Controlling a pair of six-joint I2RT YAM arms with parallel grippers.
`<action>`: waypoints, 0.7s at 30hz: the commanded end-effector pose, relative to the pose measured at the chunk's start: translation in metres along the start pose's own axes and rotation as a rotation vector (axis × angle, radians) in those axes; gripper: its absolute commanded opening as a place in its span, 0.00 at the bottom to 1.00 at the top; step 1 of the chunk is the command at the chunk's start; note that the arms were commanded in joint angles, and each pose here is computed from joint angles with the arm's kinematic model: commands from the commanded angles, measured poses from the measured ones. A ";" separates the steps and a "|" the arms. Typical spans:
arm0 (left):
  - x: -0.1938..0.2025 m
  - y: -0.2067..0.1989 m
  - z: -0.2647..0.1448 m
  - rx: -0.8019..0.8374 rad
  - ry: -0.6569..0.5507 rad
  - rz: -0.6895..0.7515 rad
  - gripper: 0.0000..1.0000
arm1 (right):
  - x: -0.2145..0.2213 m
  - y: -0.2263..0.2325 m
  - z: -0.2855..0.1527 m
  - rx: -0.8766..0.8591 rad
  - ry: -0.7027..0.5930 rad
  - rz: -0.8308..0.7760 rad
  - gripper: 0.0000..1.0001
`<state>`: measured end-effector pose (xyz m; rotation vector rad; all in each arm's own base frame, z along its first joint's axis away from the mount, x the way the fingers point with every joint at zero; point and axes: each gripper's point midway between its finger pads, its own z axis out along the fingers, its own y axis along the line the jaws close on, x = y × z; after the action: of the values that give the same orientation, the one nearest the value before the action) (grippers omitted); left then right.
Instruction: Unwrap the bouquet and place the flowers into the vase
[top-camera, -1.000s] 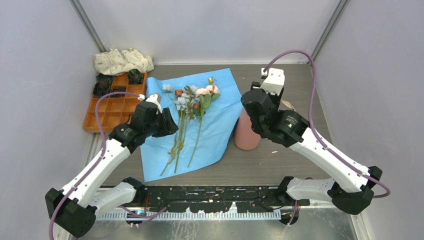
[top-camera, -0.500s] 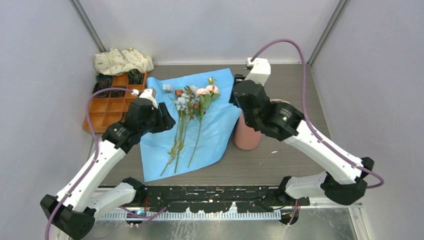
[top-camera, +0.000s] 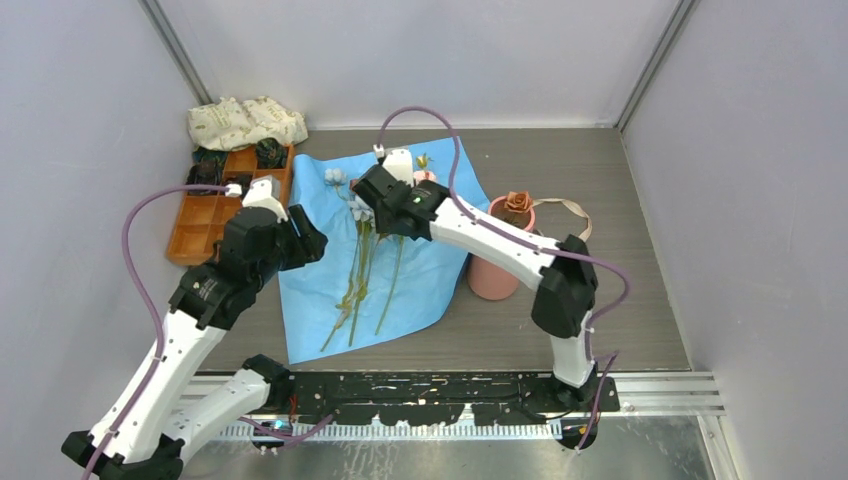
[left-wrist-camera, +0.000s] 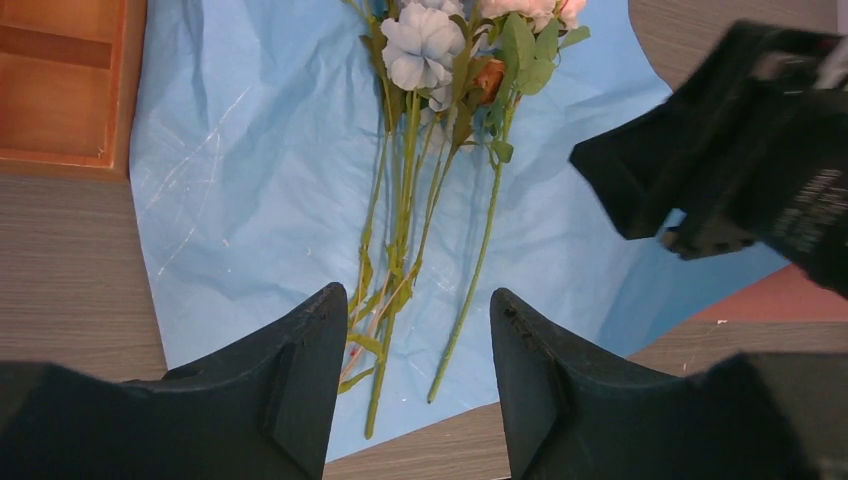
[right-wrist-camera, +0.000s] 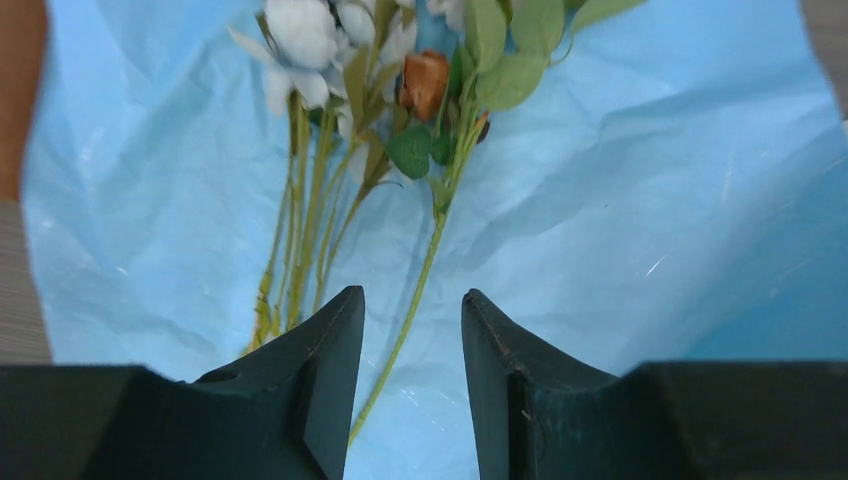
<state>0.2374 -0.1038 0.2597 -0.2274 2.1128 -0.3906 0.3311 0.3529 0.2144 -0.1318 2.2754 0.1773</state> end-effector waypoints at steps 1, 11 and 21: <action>-0.013 0.003 -0.008 -0.013 -0.050 0.013 0.56 | -0.002 0.007 0.014 -0.024 0.057 0.088 0.45; 0.001 -0.004 0.004 0.022 -0.002 0.005 0.55 | 0.052 -0.005 0.082 0.074 0.207 0.076 0.42; 0.009 -0.001 0.007 0.018 0.014 -0.002 0.55 | 0.075 -0.020 0.131 0.110 0.276 0.119 0.40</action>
<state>0.2353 -0.1053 0.2416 -0.2075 2.1613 -0.3763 0.3627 0.3426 0.0582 -0.0310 2.6056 0.0123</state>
